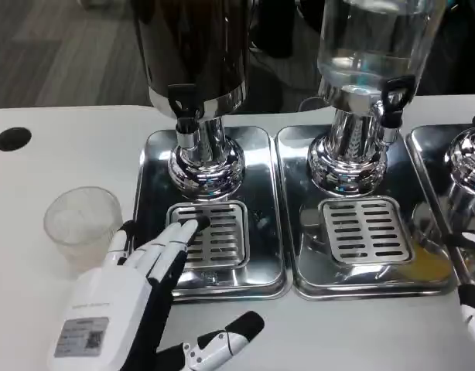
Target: Grasp the cup under the faucet to collect the drink, then remove the cup.
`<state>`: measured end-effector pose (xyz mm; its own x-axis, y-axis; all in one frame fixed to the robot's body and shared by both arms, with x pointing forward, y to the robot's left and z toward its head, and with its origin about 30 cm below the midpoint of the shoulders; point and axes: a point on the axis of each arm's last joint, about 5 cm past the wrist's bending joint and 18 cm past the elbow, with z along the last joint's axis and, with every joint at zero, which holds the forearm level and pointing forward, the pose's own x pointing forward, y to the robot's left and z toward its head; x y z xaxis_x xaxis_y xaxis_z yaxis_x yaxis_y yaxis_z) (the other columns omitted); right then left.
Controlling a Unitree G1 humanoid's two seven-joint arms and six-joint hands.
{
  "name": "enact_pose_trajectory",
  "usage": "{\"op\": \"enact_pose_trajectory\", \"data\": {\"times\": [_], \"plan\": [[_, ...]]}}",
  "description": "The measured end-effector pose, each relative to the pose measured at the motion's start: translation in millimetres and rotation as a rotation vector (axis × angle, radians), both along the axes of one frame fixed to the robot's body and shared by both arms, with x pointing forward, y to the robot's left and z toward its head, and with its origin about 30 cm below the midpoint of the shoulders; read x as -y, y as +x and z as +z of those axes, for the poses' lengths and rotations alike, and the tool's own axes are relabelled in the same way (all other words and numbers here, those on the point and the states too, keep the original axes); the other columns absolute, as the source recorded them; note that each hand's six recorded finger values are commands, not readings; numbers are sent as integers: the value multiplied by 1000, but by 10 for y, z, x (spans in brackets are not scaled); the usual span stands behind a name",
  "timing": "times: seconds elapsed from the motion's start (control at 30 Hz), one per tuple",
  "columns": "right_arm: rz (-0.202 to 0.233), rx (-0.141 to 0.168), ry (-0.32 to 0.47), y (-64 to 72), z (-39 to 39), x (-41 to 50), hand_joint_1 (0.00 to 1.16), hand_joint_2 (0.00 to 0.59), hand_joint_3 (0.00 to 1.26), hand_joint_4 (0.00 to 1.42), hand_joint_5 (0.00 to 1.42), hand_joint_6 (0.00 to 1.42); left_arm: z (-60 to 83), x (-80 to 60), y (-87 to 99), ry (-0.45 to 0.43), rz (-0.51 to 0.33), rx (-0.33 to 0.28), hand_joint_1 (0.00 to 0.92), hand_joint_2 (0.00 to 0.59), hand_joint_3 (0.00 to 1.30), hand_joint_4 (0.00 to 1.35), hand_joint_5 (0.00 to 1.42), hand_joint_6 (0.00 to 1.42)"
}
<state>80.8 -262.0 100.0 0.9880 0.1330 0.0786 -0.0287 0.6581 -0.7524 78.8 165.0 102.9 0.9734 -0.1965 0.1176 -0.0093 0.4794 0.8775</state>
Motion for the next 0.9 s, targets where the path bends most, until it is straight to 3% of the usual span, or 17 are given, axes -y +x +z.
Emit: {"op": "enact_pose_trajectory", "data": {"times": [0.43,0.7,0.73,0.9], "plan": [[-2,-8,6,-38,-3,-15,631,490,276,186,168,0,75,-161,-21,-85,106,52,1,75,136,96,246,36],[-7,-18,20,-82,-15,-11,627,487,276,187,168,0,109,-326,20,-120,290,88,67,65,147,111,273,61],[-6,-22,25,-97,-23,-8,626,486,276,187,168,0,120,-399,70,-120,357,96,72,64,140,103,274,62],[-2,-27,40,-139,-31,1,624,485,277,187,168,0,91,-544,203,-149,475,83,87,61,138,89,275,64]]}}
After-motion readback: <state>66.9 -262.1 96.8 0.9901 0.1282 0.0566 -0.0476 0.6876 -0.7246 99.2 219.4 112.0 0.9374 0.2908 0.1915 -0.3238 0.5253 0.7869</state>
